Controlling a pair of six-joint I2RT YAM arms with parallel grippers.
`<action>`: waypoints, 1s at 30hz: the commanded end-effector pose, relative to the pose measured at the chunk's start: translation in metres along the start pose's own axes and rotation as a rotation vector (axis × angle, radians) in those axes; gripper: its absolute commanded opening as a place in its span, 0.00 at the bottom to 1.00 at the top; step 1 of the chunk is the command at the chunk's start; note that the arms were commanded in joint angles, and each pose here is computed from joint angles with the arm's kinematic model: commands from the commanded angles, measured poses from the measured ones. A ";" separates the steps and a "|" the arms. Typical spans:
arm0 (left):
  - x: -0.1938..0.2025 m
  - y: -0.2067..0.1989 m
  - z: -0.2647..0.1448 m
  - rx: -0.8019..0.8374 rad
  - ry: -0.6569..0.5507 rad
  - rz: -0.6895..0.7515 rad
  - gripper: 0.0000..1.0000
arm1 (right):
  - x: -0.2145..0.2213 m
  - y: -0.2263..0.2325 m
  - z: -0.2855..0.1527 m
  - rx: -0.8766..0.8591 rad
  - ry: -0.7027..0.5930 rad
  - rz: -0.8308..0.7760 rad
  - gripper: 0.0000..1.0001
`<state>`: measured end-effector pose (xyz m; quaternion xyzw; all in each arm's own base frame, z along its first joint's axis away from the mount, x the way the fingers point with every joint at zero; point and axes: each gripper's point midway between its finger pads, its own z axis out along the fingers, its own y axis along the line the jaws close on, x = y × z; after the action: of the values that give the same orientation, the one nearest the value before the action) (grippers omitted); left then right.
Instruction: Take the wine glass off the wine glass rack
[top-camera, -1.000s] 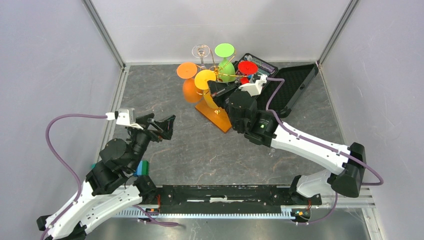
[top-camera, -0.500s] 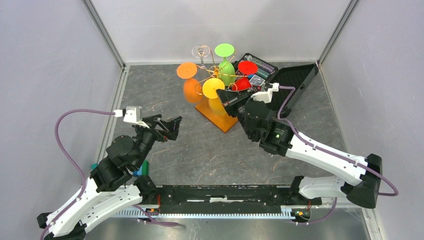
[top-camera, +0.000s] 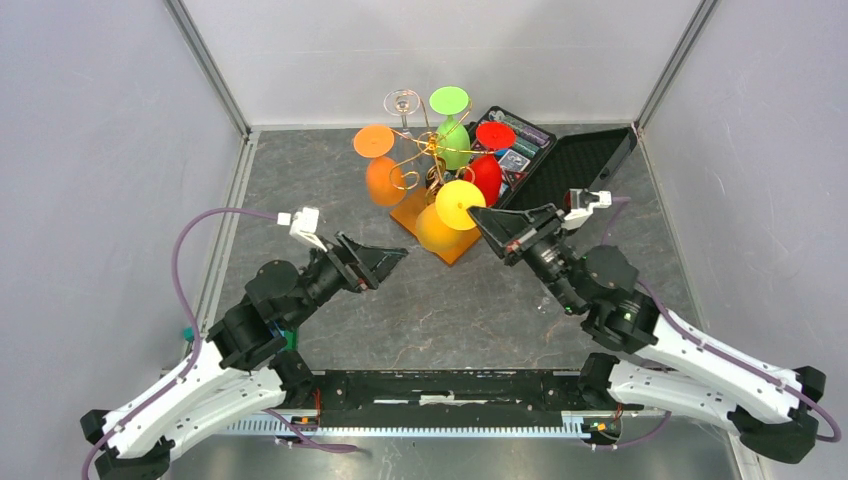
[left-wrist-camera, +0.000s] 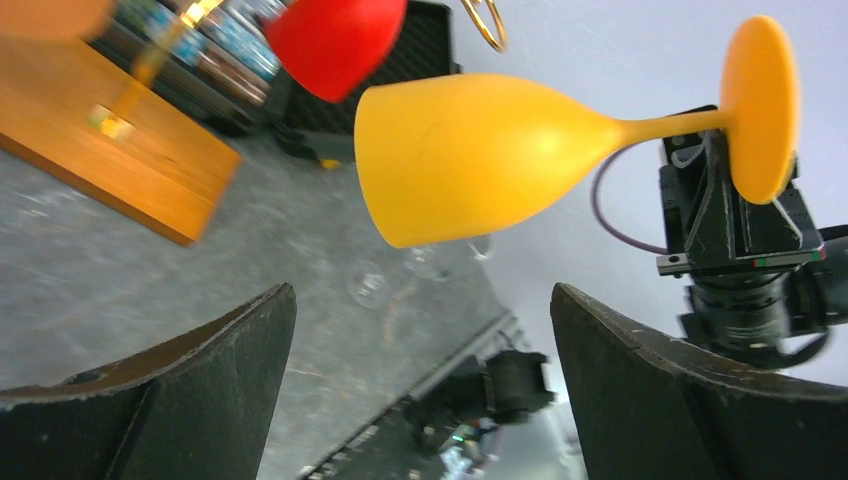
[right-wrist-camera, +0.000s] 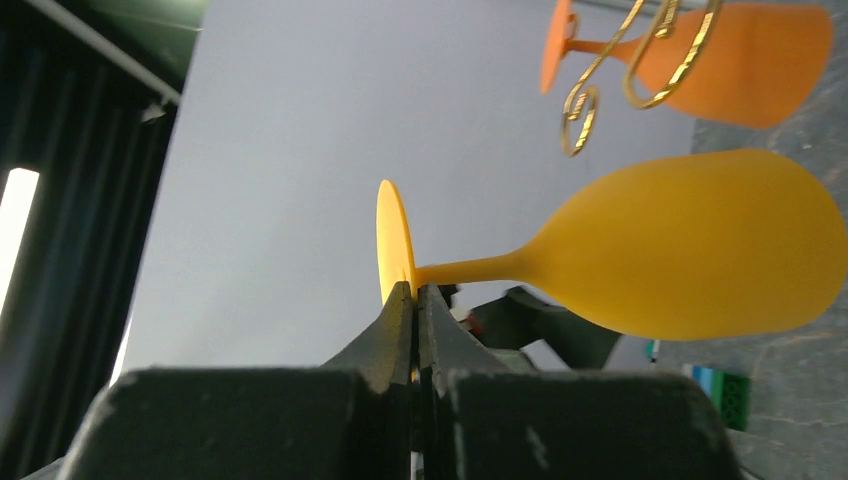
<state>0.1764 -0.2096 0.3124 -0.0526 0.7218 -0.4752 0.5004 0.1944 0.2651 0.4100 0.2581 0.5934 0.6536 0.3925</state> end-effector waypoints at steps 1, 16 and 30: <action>0.010 -0.049 0.004 0.203 0.080 -0.273 1.00 | 0.000 0.039 -0.024 -0.152 0.068 0.091 0.00; 0.001 -0.104 0.004 0.482 0.106 -0.361 0.83 | 0.011 0.045 -0.048 -0.239 0.171 0.185 0.00; -0.012 -0.157 -0.042 0.844 0.135 -0.370 0.50 | -0.024 -0.013 -0.051 -0.148 -0.043 0.243 0.00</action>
<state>0.1298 -0.2726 0.3806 -0.0102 0.5762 -0.7329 0.3615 0.1449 0.2129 0.4429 0.2636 0.4576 0.7901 0.3112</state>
